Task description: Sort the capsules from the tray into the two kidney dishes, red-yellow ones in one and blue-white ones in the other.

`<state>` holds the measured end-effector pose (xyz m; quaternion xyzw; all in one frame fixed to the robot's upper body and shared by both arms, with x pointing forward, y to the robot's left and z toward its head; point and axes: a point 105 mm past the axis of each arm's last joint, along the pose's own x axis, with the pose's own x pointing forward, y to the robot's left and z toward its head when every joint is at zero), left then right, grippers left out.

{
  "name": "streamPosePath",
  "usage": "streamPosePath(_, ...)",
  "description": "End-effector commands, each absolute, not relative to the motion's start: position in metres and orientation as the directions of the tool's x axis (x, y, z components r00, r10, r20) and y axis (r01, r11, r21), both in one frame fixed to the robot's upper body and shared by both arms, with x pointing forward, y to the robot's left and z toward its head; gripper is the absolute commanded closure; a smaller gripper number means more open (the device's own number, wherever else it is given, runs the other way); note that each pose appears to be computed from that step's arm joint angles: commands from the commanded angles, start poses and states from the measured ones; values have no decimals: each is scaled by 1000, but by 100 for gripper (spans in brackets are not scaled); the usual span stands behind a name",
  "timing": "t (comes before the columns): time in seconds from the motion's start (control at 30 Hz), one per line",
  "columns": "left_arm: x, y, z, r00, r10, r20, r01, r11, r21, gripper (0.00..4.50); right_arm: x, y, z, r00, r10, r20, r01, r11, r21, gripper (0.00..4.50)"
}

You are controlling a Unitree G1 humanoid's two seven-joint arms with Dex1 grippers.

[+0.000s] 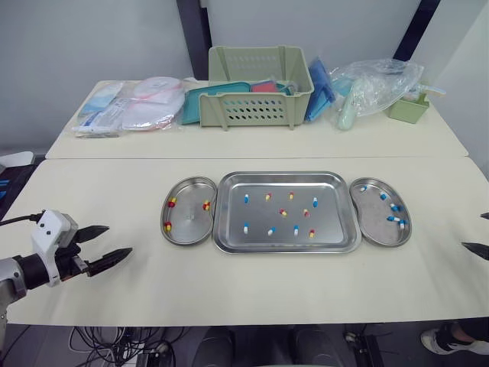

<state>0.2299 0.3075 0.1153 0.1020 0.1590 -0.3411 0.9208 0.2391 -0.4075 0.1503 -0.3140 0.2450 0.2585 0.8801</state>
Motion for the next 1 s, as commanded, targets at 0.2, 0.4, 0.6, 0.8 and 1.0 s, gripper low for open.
streamPosePath(0.2,202,216,123,542,-819,-190,832,554,-16,0,226,-419,151,757,272,-594,-593,668,-450,1)
streamPosePath(0.4,197,177,116,498,-865,-58,867,498,19,0,204,-419,147,743,269,-613,-596,684,-422,1)
streamPosePath(0.6,196,160,102,499,-866,-22,866,498,40,0,179,-389,144,691,352,-631,-654,676,-340,1)
streamPosePath(0.8,196,158,101,501,-866,-7,863,499,83,0,172,-277,148,574,590,-568,-798,558,-228,1)
streamPosePath(1.0,194,160,102,506,-863,-7,860,504,86,0,186,-180,151,533,733,-424,-844,499,-197,1)
